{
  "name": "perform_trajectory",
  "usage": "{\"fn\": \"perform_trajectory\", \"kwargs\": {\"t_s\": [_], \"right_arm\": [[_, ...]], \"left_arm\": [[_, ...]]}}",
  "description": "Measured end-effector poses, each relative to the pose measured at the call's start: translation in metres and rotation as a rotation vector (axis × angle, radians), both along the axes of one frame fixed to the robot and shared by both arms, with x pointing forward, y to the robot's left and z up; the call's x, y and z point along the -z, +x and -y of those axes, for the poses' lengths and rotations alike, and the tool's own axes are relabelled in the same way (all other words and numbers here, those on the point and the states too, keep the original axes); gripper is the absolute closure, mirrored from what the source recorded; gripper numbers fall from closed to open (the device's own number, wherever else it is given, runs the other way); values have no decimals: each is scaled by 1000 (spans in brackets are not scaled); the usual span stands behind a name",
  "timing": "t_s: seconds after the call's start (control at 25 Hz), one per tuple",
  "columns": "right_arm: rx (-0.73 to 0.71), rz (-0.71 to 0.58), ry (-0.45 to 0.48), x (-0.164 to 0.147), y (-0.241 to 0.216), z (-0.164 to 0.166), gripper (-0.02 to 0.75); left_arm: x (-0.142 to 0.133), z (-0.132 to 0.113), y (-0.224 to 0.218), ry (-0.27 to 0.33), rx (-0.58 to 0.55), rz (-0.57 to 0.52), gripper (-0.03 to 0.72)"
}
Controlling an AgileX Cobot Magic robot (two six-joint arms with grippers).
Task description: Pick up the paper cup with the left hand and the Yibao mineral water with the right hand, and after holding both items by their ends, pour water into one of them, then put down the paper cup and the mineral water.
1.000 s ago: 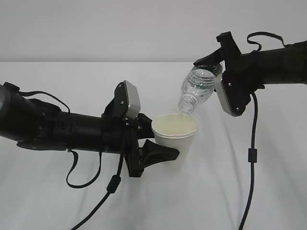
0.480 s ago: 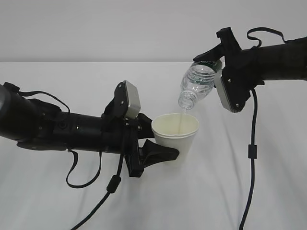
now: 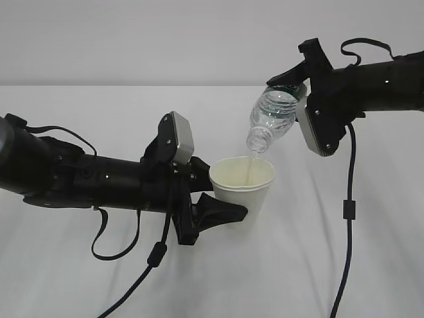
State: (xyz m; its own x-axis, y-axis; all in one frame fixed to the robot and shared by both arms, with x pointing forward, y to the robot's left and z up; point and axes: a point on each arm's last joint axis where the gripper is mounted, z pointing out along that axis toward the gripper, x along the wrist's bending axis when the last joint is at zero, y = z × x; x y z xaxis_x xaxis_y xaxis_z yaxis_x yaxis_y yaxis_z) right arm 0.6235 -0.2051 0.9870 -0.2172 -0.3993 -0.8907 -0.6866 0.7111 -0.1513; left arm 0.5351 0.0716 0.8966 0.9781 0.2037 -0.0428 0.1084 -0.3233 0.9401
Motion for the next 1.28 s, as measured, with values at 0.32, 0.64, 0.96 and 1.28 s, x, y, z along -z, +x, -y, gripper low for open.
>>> {"fn": "perform_trajectory", "kwargs": {"t_s": [0.32, 0.64, 0.96, 1.28], "right_arm": [[0, 0, 0, 0, 0, 0, 281], [-1, 0, -1, 0, 0, 0, 281], [-1, 0, -2, 0, 0, 0, 281], [-1, 0, -2, 0, 0, 0, 281]], "left_arm": [[0, 0, 0, 0, 0, 0, 270], [0, 0, 0, 0, 0, 0, 270], [0, 0, 0, 0, 0, 0, 270], [0, 0, 0, 0, 0, 0, 271]]}}
